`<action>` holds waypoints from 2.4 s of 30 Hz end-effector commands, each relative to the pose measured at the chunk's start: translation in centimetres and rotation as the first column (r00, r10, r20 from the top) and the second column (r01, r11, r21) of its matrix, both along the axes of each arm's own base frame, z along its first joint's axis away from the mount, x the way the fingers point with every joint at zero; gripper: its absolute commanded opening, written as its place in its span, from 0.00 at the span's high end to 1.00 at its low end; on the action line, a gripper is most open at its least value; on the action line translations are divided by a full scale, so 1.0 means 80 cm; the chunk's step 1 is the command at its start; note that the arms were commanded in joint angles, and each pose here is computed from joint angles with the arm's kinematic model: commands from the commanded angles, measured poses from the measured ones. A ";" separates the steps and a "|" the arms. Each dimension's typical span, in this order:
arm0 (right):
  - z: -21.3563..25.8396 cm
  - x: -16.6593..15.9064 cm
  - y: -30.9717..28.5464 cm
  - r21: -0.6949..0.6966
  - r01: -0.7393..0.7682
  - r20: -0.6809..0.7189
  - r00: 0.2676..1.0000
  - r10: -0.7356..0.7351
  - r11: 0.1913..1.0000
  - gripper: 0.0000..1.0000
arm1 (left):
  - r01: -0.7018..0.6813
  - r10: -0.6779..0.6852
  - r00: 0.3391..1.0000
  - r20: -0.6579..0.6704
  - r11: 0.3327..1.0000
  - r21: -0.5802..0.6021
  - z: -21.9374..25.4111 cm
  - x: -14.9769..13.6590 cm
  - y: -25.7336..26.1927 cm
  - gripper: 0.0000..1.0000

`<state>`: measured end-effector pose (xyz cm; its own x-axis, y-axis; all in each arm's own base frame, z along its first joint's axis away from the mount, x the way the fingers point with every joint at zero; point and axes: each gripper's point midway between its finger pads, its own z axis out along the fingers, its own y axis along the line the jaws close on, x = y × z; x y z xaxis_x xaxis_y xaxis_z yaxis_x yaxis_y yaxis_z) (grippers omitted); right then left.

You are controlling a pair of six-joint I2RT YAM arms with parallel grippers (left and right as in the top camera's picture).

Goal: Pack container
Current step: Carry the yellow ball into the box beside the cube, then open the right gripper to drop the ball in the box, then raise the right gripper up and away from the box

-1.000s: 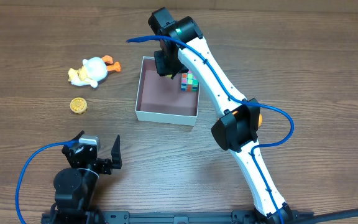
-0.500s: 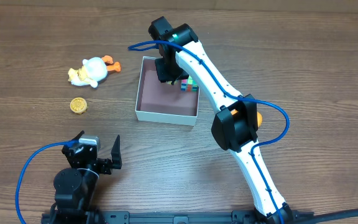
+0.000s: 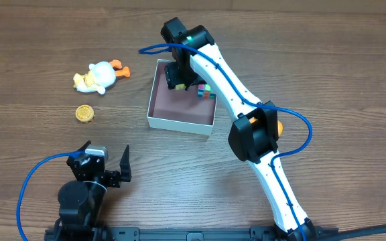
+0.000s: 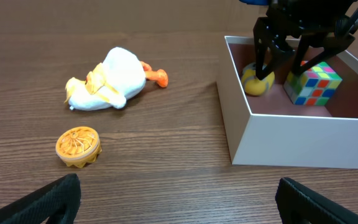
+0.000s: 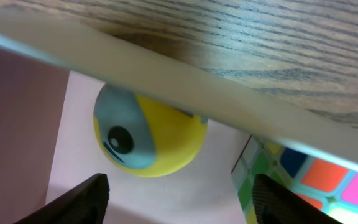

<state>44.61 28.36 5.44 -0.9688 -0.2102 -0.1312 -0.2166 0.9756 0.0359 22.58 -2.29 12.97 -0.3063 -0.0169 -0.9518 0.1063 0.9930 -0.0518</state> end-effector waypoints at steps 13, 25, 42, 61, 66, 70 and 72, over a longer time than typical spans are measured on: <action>0.100 -0.007 0.011 0.065 -0.098 0.097 0.991 0.091 0.993 0.21 | -0.014 0.014 1.000 0.006 1.000 -0.013 0.001 0.001 0.002 0.00; 0.206 -0.022 0.008 0.155 -0.098 0.236 0.970 0.060 0.983 0.13 | -0.014 0.014 1.000 0.006 1.000 -0.013 0.001 0.001 0.002 0.00; 0.213 0.001 -0.034 0.129 0.119 0.270 0.951 -0.150 0.985 0.12 | -0.014 0.014 1.000 0.006 1.000 -0.013 0.001 0.001 0.002 0.00; 0.196 0.065 -0.215 0.056 0.421 0.260 0.870 -0.420 0.906 0.07 | -0.014 0.014 1.000 0.006 1.000 -0.013 0.001 0.001 0.002 0.00; 0.250 0.052 -0.219 0.111 0.408 0.324 0.847 -0.421 0.906 0.02 | -0.014 0.014 1.000 0.006 1.000 -0.013 0.001 0.001 0.002 0.00; 0.306 0.033 -0.224 0.171 0.395 0.388 0.815 -0.430 0.903 0.00 | -0.014 0.014 1.000 0.006 1.000 -0.013 0.001 0.001 0.002 0.00; 0.328 0.024 -0.226 0.195 0.384 0.413 0.802 -0.430 0.903 0.00 | -0.014 0.014 1.000 0.006 1.000 -0.013 0.001 0.001 0.003 0.00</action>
<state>48.37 11.17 25.98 -0.8623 0.2155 -0.4583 0.1956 0.9764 0.0911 22.57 -2.29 12.96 -0.3067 -0.0169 -0.9517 0.1062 0.9930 -0.0519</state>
